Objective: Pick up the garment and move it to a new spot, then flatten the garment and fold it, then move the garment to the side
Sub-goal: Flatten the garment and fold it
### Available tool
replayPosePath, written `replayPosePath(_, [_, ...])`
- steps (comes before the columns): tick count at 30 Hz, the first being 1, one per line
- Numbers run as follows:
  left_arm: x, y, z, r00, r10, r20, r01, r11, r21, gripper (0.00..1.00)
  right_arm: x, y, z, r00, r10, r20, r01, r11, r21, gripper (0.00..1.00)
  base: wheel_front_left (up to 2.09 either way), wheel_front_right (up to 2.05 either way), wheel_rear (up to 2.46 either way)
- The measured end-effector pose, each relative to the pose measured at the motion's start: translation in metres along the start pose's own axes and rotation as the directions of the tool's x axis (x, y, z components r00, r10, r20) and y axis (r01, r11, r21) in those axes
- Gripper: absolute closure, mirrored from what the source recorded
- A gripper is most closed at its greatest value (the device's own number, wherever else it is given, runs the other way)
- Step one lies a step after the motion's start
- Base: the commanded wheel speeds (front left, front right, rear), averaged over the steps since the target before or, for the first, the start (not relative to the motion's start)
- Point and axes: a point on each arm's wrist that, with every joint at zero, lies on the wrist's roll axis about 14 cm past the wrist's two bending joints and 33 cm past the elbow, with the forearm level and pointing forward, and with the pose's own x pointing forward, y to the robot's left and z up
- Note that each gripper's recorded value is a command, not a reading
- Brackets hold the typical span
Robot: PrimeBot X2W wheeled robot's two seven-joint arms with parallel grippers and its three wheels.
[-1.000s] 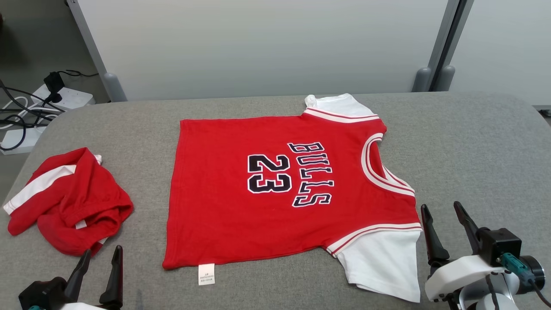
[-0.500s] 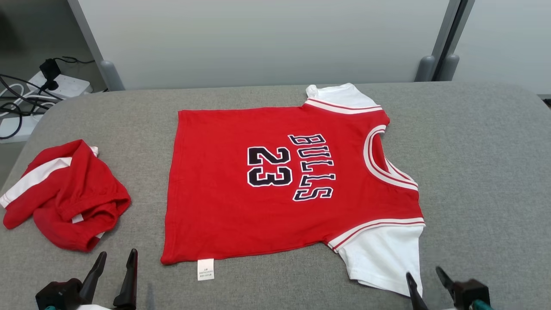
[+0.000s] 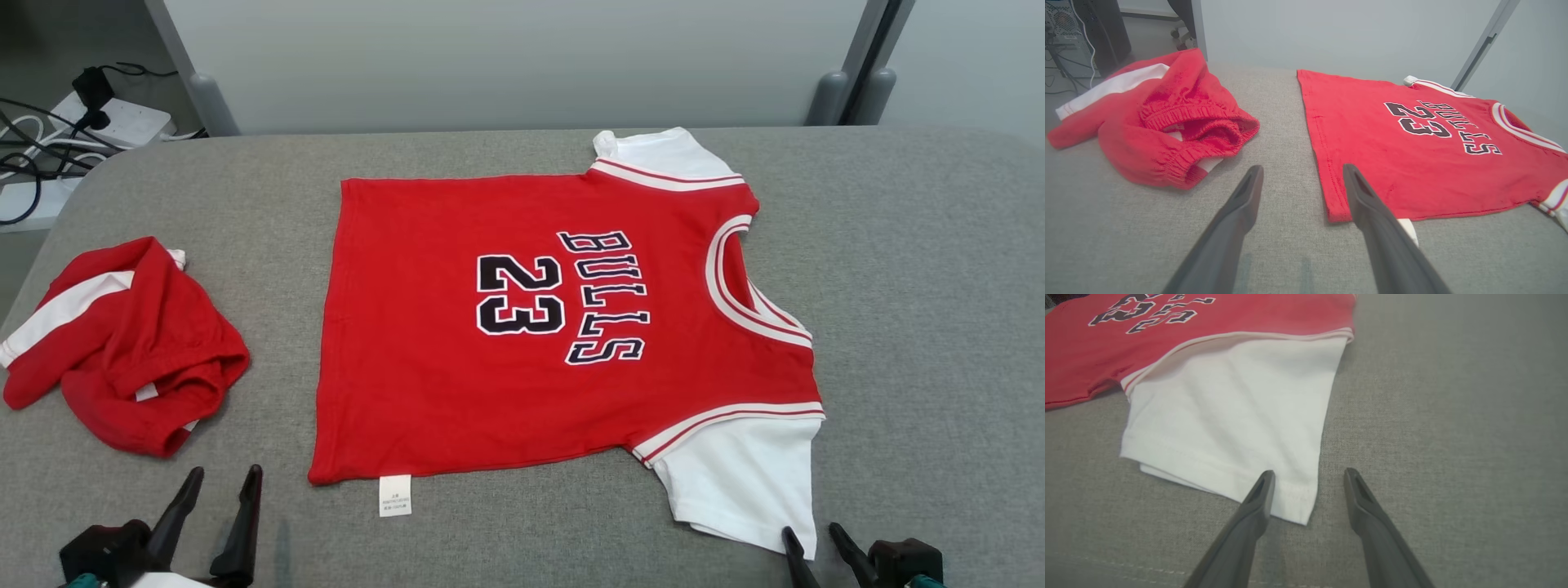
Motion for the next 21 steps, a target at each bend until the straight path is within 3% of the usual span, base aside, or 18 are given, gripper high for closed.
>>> replayPosePath(1, [-0.002, 0.010, 0.002, 1.000, 0.018, -0.002, -0.018, 1.000, -0.001, 0.00, 0.006, 0.002, -0.005, 1.000, 0.008, -0.026, -0.008, 1.000, -0.006, 0.19, 0.00, 0.00, 0.00])
replayPosePath(3, [-0.002, 0.010, 0.002, 1.000, 0.017, -0.001, -0.017, 1.000, -0.002, 0.00, 0.008, 0.002, -0.005, 0.999, 0.011, -0.030, -0.011, 1.000, -0.013, 0.22, 0.00, 0.00, 0.00])
replayPosePath(5, [-0.002, 0.010, 0.001, 1.000, 0.016, -0.002, -0.016, 1.000, -0.001, 0.00, 0.010, 0.003, -0.006, 0.999, 0.013, -0.033, -0.014, 1.000, -0.015, 0.37, 0.00, 0.00, 0.00])
replayPosePath(7, [-0.002, 0.010, 0.000, 1.000, 0.015, -0.006, -0.015, 1.000, -0.002, 0.00, 0.011, 0.003, -0.008, 0.999, 0.016, -0.043, -0.017, 1.000, -0.020, 0.61, 0.00, 0.00, 0.00])
replayPosePath(9, [-0.002, 0.009, 0.000, 1.000, 0.013, -0.007, -0.013, 1.000, -0.004, 0.00, 0.012, 0.003, -0.009, 0.999, 0.019, -0.047, -0.021, 0.999, -0.031, 1.00, 0.00, 0.00, 0.00])
replayPosePath(15, [0.005, -0.002, 0.001, 1.000, -0.029, -0.010, 0.029, 1.000, -0.008, 0.00, 0.012, -0.004, -0.004, 1.000, -0.003, -0.030, 0.002, 0.999, -0.038, 1.00, 0.00, 0.00, 0.00])
replayPosePath(21, [0.012, -0.030, -0.019, 0.991, -0.110, -0.071, 0.103, 0.991, -0.089, 0.00, 0.011, -0.024, 0.014, 0.998, -0.056, 0.032, 0.058, 0.997, -0.055, 1.00, 0.00, 0.00, 0.00])
